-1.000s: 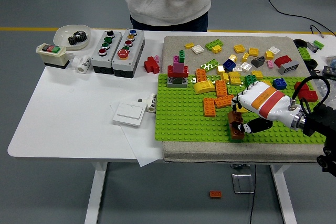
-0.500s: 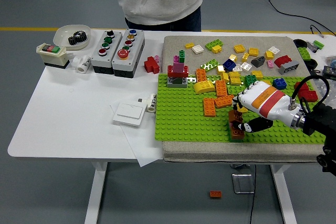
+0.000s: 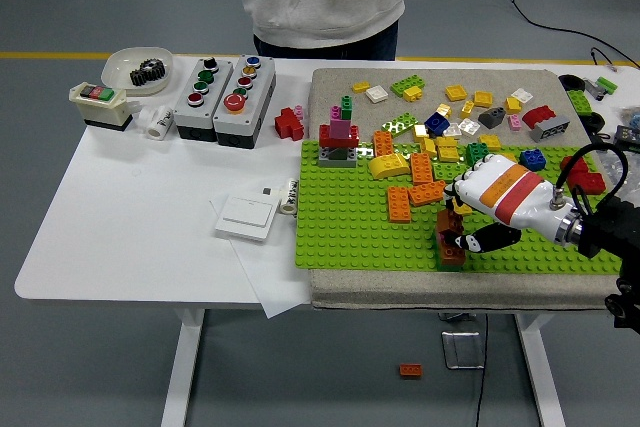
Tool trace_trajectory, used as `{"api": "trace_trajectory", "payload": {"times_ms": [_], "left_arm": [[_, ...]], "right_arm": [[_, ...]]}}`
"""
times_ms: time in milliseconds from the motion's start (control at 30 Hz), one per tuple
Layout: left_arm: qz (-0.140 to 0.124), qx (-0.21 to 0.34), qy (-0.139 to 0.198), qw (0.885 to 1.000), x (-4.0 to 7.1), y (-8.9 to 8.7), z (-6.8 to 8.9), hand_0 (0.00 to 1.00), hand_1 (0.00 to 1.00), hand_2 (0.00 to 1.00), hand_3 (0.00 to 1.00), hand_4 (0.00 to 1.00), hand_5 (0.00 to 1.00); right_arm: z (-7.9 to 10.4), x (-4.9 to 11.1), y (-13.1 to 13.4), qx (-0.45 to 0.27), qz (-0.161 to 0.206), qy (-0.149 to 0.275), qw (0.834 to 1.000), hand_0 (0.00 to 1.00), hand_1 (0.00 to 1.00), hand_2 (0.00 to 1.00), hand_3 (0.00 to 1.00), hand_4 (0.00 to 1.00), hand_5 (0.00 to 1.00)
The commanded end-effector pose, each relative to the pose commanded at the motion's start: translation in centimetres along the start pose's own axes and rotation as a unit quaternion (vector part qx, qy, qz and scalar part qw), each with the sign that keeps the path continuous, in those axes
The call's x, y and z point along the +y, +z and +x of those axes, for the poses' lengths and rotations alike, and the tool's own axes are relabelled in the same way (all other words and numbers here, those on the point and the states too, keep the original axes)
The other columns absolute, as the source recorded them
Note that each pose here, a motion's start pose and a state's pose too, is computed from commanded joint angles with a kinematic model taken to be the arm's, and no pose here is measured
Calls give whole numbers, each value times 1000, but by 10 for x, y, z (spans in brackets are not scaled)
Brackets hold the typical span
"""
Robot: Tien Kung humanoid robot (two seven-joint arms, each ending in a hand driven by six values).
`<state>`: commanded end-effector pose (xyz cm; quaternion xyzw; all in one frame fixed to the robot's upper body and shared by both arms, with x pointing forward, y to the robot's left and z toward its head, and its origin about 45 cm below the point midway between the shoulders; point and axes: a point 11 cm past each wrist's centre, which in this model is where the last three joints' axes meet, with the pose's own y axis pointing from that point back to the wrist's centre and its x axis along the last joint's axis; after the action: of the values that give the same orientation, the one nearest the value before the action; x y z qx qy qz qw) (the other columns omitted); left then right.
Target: Pick up the brick,pile it on top of brick,press brick,pick up the brick,pile it on top of brick,press brick
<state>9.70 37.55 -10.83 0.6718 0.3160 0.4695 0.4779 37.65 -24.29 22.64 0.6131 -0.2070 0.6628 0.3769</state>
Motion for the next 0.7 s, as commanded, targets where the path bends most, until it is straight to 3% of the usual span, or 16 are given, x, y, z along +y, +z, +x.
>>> {"api": "trace_trajectory", "payload": {"times_ms": [267, 700], "left_arm": [[0, -1, 1, 1000, 0, 1, 1, 860, 816, 819, 621, 715, 683], [-1, 0, 1, 1000, 0, 1, 1, 860, 815, 818, 620, 716, 682]], "right_arm": [[8, 4, 5, 10, -3, 6, 1000, 449, 419, 475, 489, 777, 479], [-6, 6, 12, 13, -7, -20, 1000, 444, 418, 475, 488, 778, 480]]}}
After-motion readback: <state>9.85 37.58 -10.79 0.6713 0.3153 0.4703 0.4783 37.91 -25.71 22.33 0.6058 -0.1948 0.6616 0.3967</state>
